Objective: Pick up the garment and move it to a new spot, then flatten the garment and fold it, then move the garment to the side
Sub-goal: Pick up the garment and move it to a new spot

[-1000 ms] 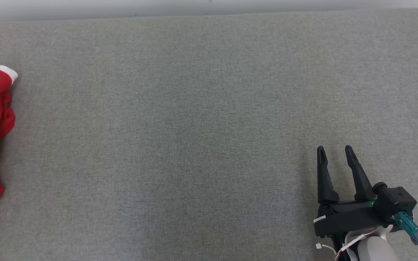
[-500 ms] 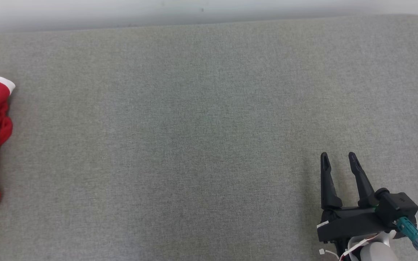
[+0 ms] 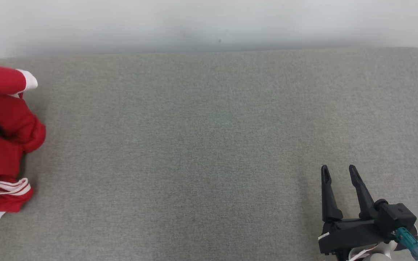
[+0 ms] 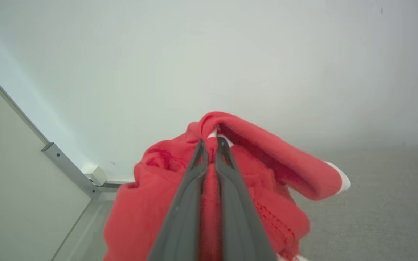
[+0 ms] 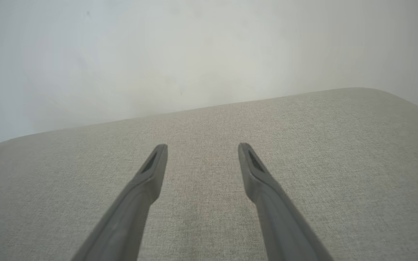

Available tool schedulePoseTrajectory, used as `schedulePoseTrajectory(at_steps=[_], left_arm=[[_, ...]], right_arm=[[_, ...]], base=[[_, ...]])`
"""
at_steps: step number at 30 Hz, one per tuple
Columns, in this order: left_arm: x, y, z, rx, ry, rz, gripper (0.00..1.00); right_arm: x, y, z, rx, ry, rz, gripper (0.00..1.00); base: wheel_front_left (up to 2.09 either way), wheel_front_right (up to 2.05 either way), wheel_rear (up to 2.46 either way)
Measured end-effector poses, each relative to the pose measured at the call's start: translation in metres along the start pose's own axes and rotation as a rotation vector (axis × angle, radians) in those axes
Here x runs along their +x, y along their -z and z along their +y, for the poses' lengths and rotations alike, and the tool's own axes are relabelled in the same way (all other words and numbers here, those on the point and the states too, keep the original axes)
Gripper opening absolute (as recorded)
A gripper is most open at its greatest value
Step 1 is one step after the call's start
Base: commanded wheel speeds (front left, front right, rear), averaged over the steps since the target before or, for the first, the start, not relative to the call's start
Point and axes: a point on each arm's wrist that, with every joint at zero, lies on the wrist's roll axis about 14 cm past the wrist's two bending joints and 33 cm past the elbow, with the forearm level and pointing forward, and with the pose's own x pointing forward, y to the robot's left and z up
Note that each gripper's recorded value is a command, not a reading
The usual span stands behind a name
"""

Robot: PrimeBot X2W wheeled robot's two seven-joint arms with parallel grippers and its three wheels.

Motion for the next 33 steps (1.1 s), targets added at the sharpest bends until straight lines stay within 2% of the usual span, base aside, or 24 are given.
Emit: schedulePoseTrajectory(at_steps=[5,10,17,25,27,33], left_arm=[[-0.005,-0.065,-0.01,0.024,0.043,-0.193,0.0],[-0.007,-0.122,-0.046,0.031,0.134,-0.349,0.0],[-0.017,-0.18,-0.123,0.026,0.322,-0.5,0.0],[-0.047,-0.238,-0.23,-0.049,0.58,-0.639,0.0],[-0.063,-0.249,-0.27,-0.09,0.675,-0.669,0.0],[-0.084,-0.252,-0.331,-0.189,0.821,-0.671,0.0]], right_arm=[[-0.003,-0.005,0.01,0.01,-0.026,-0.012,1.0],[-0.007,-0.01,0.009,0.018,-0.022,-0.026,1.0],[-0.02,-0.015,-0.008,0.025,0.032,-0.038,1.0],[-0.043,-0.019,-0.036,0.036,0.122,-0.046,1.0],[-0.05,-0.021,-0.045,0.036,0.153,-0.052,1.0],[-0.061,-0.022,-0.058,0.034,0.198,-0.055,1.0]], base=[[0.0,0.0,0.0],[0.0,0.0,0.0],[0.0,0.0,0.0],[0.0,0.0,0.0],[0.0,0.0,0.0],[0.0,0.0,0.0]])
